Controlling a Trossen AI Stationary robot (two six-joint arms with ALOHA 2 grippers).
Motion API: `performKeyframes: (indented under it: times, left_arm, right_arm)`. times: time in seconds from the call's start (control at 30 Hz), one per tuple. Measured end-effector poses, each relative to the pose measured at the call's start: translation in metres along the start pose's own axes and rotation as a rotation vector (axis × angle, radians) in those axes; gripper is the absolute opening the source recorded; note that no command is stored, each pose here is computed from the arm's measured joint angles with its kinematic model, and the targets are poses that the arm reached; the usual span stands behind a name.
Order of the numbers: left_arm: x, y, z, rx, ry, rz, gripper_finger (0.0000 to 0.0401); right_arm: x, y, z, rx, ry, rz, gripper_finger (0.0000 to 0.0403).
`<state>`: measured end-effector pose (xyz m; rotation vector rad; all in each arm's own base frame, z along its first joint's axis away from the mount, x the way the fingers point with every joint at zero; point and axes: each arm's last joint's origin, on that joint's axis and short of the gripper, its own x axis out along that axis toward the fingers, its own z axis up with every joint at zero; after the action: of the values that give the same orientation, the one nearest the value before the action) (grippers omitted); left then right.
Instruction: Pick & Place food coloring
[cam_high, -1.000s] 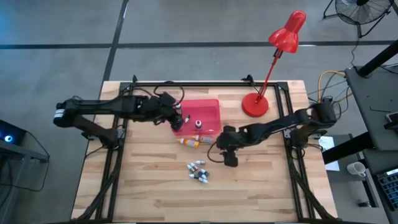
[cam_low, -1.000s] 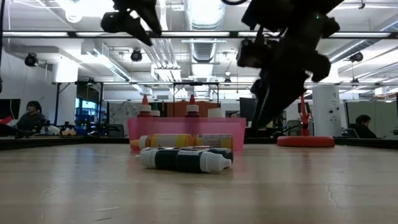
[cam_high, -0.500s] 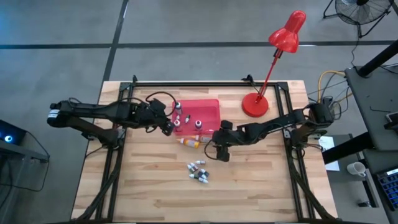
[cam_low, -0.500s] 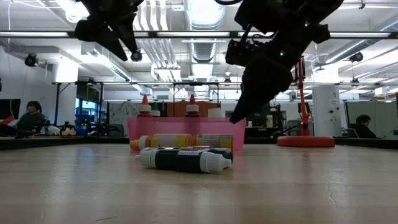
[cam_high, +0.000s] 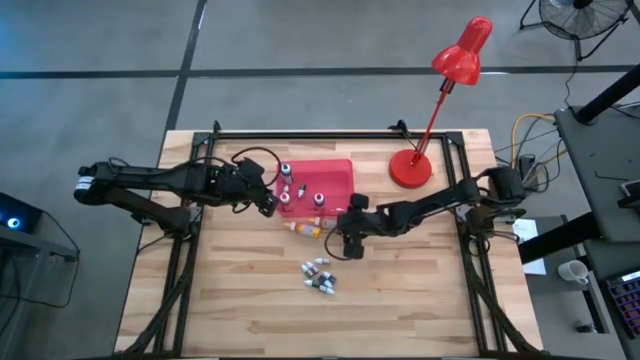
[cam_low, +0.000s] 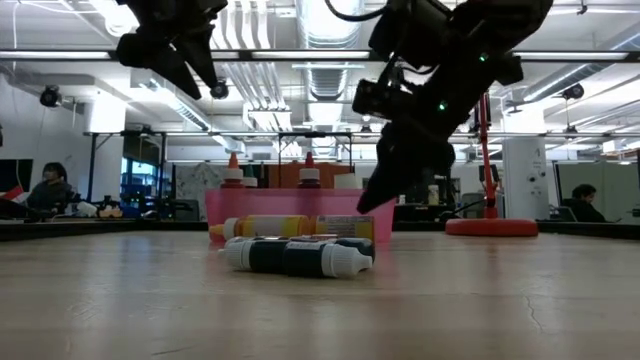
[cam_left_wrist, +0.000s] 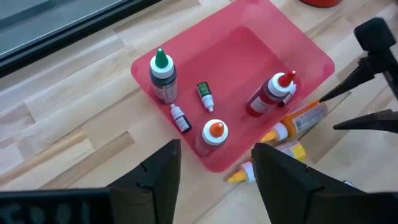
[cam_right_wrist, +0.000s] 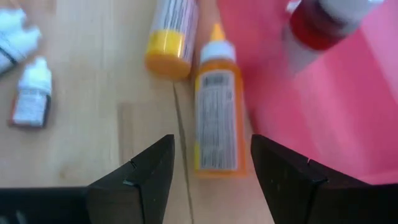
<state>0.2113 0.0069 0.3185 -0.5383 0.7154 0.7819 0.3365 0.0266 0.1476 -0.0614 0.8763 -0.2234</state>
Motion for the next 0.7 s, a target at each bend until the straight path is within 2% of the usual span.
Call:
performKeyframes:
  times: [0.33,0.57,0.7]
  left_arm:
    - [0.0,0.0,0.0,-0.005,0.002,0.0,0.017]
    - [0.0,0.0,0.0,-0.006,0.002,0.0,0.017]
    - [0.0,0.0,0.0,-0.007,0.002,0.0,0.017]
  right_arm:
    - [0.015,0.005,-0.009,0.02,0.056,0.032,0.0203]
    - [0.01,0.012,0.002,-0.023,0.039,0.229,0.0203]
    - [0.009,0.013,0.002,0.024,0.043,0.218,0.0203]
